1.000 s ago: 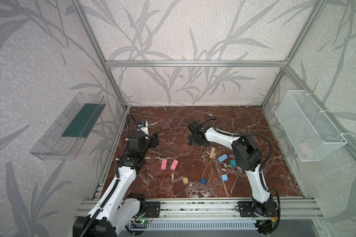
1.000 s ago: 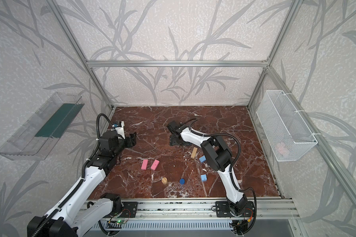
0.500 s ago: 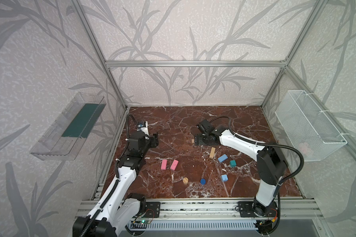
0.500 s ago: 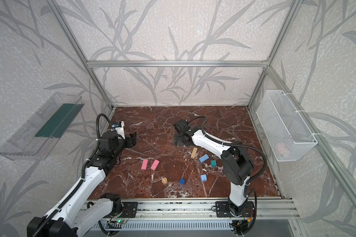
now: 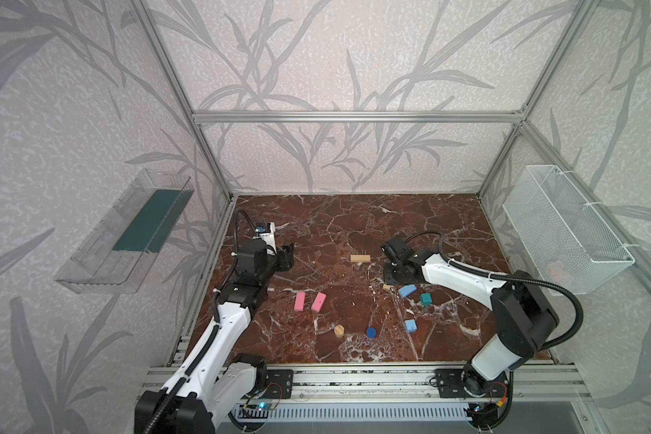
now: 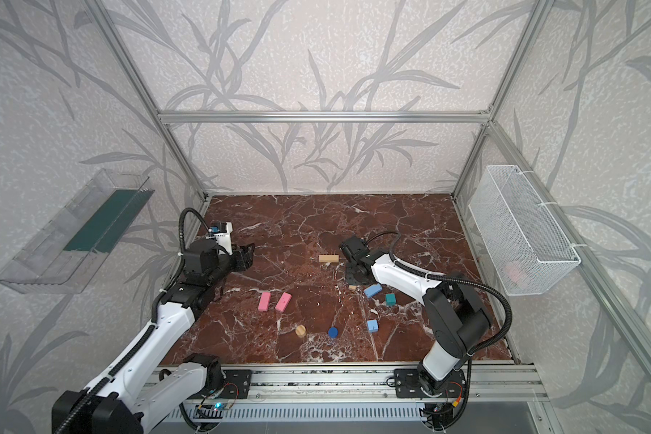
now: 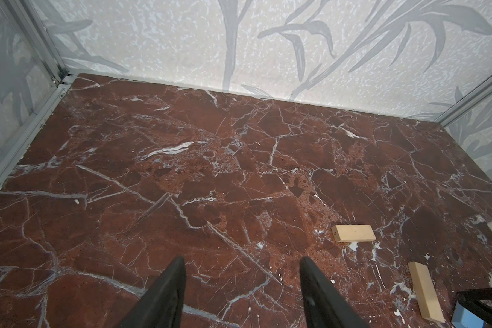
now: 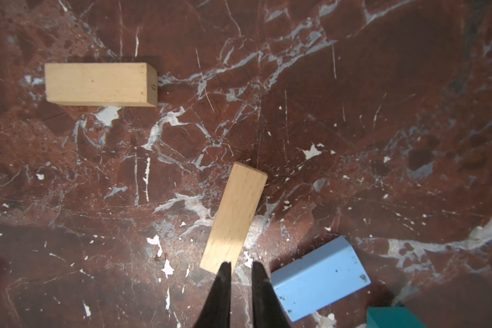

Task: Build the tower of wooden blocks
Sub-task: 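Lower the right gripper over the second plain wood bar and align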

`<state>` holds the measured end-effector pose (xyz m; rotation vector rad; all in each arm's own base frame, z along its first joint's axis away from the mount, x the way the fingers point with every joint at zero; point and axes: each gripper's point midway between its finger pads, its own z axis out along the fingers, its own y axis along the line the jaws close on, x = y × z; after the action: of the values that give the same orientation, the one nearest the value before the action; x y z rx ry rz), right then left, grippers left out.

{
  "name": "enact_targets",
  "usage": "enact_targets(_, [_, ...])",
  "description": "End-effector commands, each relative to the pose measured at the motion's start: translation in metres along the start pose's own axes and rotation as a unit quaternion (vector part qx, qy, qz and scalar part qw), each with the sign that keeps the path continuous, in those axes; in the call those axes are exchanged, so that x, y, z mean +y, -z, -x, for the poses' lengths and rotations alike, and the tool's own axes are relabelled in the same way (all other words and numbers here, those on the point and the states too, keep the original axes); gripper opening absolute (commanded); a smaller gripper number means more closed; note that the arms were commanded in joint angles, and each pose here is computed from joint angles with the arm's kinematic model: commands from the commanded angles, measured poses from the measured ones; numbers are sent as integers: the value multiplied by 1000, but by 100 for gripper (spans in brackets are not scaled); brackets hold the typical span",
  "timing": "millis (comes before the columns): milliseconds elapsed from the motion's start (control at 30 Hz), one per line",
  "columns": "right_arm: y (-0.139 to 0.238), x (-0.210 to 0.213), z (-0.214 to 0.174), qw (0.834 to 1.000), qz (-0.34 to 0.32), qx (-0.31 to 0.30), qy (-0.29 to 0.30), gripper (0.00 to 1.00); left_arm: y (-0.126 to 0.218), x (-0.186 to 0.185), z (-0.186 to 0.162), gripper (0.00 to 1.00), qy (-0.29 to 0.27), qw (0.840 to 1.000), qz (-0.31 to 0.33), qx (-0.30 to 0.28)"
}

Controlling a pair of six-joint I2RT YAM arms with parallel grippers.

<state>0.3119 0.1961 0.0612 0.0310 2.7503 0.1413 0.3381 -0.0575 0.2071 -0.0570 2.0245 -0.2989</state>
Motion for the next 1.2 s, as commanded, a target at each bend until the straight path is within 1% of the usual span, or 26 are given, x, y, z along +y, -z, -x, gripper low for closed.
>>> enact_targets(0, [-8,2,0,1000,11,2,-9,12,5,-8,15,62,6,1000,-12,-14])
enact_targets(133, [-13,-1,-3,1000,10,6,-11,0,5,-7,15,62,6,1000,-10,-16])
enact_targets(200, [-15,-5,-6,1000,4,9,-11,0,4,-6,14,62,5,1000,-9,-14])
enact_targets(300, [-19,-9,-11,999,0,14,-30,0,4,-6,14,62,4,1000,-8,-14])
enact_targets(533, [-28,-7,-19,999,8,28,-34,0,2,-4,12,62,3,1000,-3,-10])
enact_targets(600, [-37,-9,-25,999,3,41,-32,0,2,-3,12,62,2,1000,-1,-9])
enact_targets(700, [-41,-9,-29,998,2,48,-34,0,3,-2,11,62,0,1000,3,-9])
enact_targets(967, [-46,2,-31,997,24,57,-37,0,1,-1,11,62,-2,1000,6,-8])
enact_targets(1167, [-48,21,-28,997,45,61,-30,0,0,0,10,62,-3,1000,7,-6])
